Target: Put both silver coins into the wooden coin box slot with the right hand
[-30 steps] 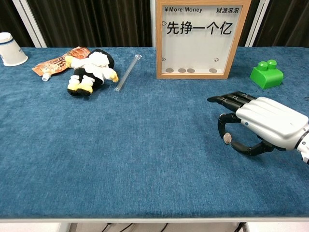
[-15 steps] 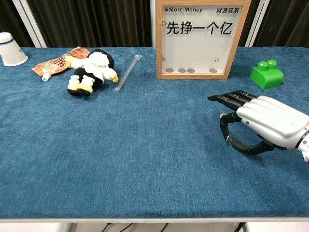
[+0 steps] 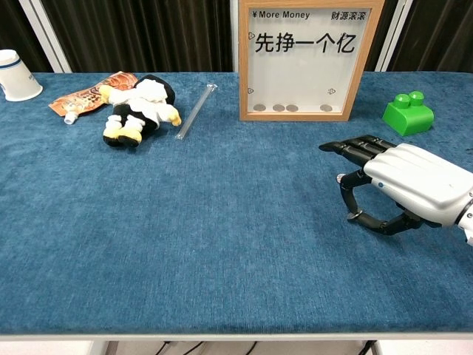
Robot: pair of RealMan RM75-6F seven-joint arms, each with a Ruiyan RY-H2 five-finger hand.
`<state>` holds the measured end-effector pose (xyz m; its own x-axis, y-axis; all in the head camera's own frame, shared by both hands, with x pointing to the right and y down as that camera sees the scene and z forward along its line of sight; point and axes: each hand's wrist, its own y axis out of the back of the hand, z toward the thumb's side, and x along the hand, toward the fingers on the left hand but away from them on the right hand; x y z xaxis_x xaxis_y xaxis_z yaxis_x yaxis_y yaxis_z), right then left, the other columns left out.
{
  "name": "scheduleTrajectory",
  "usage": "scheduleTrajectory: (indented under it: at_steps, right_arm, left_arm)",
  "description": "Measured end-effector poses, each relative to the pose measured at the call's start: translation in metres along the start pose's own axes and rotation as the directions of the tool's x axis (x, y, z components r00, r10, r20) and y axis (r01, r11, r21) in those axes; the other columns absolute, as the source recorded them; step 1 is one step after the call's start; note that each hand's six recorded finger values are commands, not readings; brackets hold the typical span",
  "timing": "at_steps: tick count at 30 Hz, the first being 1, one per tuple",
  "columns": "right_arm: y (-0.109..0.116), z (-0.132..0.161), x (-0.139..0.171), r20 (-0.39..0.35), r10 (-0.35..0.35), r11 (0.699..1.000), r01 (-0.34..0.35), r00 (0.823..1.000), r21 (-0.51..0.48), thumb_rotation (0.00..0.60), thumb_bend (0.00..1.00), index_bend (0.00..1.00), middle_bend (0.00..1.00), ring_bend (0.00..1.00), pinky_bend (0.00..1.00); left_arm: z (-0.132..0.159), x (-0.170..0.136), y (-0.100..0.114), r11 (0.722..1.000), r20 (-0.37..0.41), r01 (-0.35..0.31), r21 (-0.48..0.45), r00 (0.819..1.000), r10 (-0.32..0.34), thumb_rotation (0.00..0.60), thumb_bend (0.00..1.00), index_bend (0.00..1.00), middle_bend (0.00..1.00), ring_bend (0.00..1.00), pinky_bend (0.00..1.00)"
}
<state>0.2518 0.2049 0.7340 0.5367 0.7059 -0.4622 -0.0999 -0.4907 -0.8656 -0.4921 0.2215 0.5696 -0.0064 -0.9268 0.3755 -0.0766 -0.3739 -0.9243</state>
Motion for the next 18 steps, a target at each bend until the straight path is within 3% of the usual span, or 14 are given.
scheduleTrajectory:
  at_steps: [10,13,18]
  right_arm:
    - [0.005,-0.002,-0.001,0.003,-0.018,1.0,0.018,1.0,0.0,0.6,0.32,0.7,0.01,0.0,0.0]
    - [0.016,-0.003,-0.002,0.004,-0.053,0.999,0.053,0.999,-0.003,0.6,0.32,0.71,0.01,0.0,0.0]
    - [0.057,-0.015,-0.01,0.02,-0.159,0.987,0.159,0.987,-0.005,0.6,0.32,0.73,0.01,0.0,0.0]
  left_arm:
    - [-0.001,-0.001,0.001,1.0,-0.004,-0.001,-0.003,1.0,0.001,0.6,0.07,0.05,0.0,0.0,0.0]
    - [-0.001,-0.001,0.001,1.0,-0.003,-0.002,-0.007,1.0,0.002,0.6,0.07,0.05,0.0,0.0,0.0]
    - [0.0,-0.001,0.004,1.0,0.005,-0.007,-0.011,1.0,0.007,0.6,0.07,0.05,0.0,0.0,0.0]
